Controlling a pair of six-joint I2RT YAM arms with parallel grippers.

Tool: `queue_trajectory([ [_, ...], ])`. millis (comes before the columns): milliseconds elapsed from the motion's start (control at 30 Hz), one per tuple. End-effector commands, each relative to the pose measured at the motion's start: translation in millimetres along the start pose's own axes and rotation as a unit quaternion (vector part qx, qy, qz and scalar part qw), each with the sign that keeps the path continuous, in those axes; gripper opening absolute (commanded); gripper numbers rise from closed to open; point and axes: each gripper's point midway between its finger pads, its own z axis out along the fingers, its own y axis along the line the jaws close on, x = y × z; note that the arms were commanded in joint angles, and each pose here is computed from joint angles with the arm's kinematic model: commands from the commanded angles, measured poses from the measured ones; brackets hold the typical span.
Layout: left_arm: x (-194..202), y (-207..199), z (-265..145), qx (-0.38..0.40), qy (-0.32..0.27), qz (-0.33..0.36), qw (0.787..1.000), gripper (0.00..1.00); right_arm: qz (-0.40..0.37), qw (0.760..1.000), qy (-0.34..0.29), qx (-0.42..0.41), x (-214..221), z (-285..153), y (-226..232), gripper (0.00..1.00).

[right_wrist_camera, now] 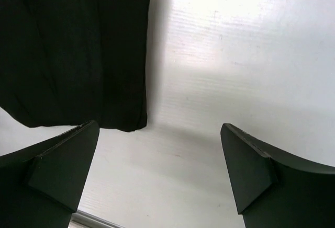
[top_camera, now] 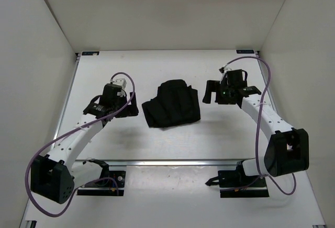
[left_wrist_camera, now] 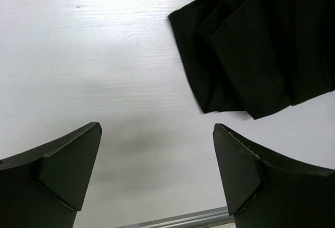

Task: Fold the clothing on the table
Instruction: Fold the skirt

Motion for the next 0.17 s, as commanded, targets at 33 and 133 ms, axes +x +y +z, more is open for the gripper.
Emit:
queue_trajectory([
  [33,1.0,10.0,-8.1,-0.019,0.005,0.007,1.000,0.99,-0.001,1.000,-0.024,0.012,-5.1,-9.5,-12.1,1.00],
  [133,4.7,7.0,-8.3,-0.012,0.007,0.006,1.000,0.99,-0.005,1.000,-0.017,0.014,2.8,-6.3,-11.2,0.99],
])
